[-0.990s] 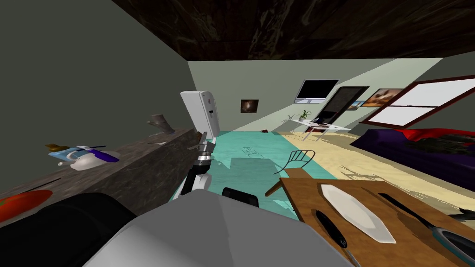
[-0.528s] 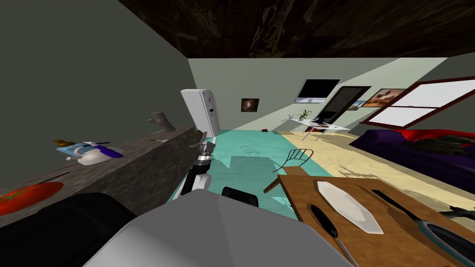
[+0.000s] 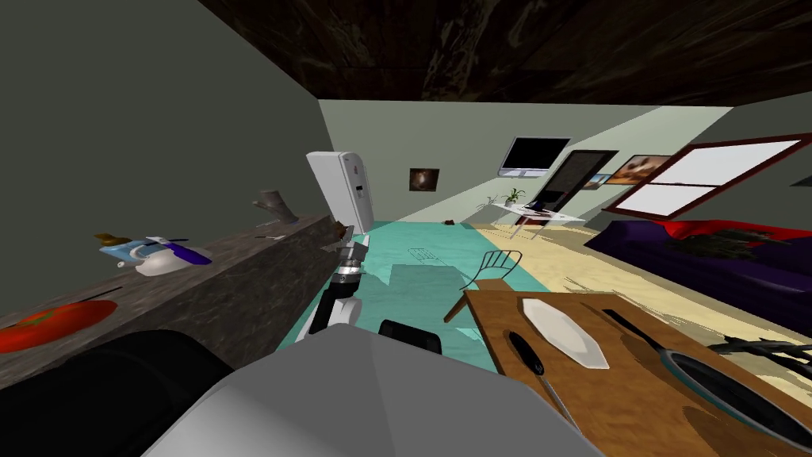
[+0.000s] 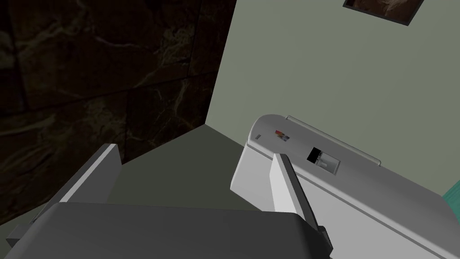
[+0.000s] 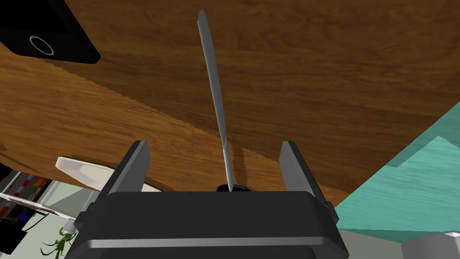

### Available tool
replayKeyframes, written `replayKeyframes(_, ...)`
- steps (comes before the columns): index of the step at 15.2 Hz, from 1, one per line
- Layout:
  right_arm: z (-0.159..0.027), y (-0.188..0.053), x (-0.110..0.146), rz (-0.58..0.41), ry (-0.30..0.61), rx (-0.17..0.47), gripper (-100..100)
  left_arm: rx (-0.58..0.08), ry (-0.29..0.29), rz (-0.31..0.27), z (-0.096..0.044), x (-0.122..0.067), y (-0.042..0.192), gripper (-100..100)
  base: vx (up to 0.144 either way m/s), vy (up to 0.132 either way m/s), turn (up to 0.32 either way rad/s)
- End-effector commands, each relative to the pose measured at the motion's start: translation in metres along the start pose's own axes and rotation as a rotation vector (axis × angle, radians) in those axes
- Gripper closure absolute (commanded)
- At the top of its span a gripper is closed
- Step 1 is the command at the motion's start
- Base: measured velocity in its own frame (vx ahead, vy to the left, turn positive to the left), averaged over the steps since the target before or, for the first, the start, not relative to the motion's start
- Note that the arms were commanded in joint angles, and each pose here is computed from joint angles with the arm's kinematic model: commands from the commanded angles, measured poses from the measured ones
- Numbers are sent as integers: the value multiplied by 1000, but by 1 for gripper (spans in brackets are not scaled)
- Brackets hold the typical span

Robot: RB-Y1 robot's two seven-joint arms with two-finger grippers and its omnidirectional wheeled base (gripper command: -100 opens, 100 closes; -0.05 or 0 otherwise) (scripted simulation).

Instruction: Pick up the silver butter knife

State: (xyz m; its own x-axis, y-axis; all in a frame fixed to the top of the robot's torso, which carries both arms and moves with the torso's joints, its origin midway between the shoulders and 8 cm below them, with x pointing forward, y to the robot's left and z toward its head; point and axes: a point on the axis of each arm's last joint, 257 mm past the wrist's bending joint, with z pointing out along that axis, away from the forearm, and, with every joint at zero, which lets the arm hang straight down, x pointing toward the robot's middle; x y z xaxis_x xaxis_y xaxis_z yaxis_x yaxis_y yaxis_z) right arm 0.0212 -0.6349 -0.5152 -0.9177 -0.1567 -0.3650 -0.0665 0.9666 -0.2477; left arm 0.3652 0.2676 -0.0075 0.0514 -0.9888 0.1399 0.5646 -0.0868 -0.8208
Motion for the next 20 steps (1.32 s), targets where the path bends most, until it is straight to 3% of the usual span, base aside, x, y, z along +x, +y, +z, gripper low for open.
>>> replayKeyframes(1,10,17,-26,-21,-47,-47,-100,0,0,0,0,0,0,0,-123,-144,-40)
replayKeyframes(8,27,53,-72,-80,-130,-128,-100,0,0,0,0,0,0,0,-56,-82,-21)
replayKeyframes(9,24,45,-62,-64,-110,-108,-100,0,0,0,0,0,0,0,-26,-44,0)
replayKeyframes(12,39,66,-62,-57,-104,-107,-100,0,0,0,0,0,0,0,12,-60,62)
replayKeyframes(13,35,61,-63,-58,-108,-110,-100,0,0,0,0,0,0,0,8,-46,30)
replayKeyframes(14,28,51,-64,-65,-112,-111,100,0,0,0,0,0,0,0,3,8,-60)
replayKeyframes(16,31,52,-64,-64,-110,-107,100,0,0,0,0,0,0,0,-6,46,-64)
replayKeyframes(17,24,32,-69,-70,-116,-85,-100,0,0,0,0,0,0,0,8,40,6)
replayKeyframes(20,12,5,-62,-74,-99,-48,-100,0,0,0,0,0,0,0,35,81,28)
